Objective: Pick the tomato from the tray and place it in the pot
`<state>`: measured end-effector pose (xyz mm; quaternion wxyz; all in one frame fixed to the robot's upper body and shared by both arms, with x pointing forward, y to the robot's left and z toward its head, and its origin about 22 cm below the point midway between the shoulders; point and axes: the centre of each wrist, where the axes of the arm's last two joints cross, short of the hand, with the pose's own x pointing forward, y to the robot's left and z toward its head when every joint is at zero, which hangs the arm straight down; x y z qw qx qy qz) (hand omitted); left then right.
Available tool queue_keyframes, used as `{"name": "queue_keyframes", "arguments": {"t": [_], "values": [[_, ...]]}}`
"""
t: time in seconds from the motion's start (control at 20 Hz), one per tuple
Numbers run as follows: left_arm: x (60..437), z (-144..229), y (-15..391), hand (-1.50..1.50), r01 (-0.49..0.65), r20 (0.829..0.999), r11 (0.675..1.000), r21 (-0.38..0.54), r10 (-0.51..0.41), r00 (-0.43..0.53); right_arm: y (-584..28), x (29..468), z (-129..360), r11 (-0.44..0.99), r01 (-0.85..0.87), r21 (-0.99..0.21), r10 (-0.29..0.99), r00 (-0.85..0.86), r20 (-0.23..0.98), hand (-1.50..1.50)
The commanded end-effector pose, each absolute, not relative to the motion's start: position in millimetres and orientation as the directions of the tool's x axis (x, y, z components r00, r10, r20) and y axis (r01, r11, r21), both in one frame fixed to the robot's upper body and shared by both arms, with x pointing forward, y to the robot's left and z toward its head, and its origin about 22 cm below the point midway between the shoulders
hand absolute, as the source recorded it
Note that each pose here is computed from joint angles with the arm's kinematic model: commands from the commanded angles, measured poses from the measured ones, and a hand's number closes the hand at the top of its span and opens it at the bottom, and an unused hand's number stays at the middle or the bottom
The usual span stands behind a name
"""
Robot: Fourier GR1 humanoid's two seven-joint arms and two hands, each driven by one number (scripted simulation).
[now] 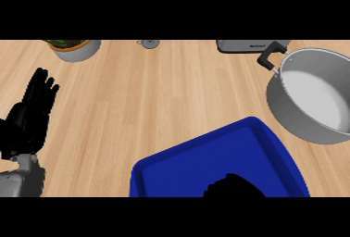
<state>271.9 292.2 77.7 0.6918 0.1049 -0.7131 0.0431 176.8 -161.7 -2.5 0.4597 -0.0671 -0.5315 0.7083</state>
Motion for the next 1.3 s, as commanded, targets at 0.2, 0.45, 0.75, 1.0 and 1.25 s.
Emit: {"name": "queue_keyframes", "arguments": {"t": [0.2,0.45,0.75,1.0,1.25], "values": [[262,74,305,0.0,-0.249,0.996,0.965,0.087,-0.092,-0.011,-243,106,57,-0.023,-0.507,-0.861,0.52,-0.742,0.423,1.5],[257,79,299,0.0,-0.251,0.995,0.964,0.086,-0.095,-0.022,-259,106,94,0.351,-0.374,-0.859,0.536,-0.671,0.511,1.5],[265,81,303,0.0,-0.263,0.996,0.962,0.078,-0.089,-0.03,-292,113,131,0.59,-0.143,-0.795,0.551,-0.648,0.526,1.5],[268,77,276,0.0,-0.219,0.995,0.972,0.088,-0.095,-0.022,-341,122,158,0.659,-0.023,-0.751,0.595,-0.595,0.541,1.5],[265,79,288,0.0,-0.195,0.996,0.978,0.078,-0.085,-0.028,-399,132,184,0.716,-0.023,-0.697,0.579,-0.538,0.612,1.5]]}}
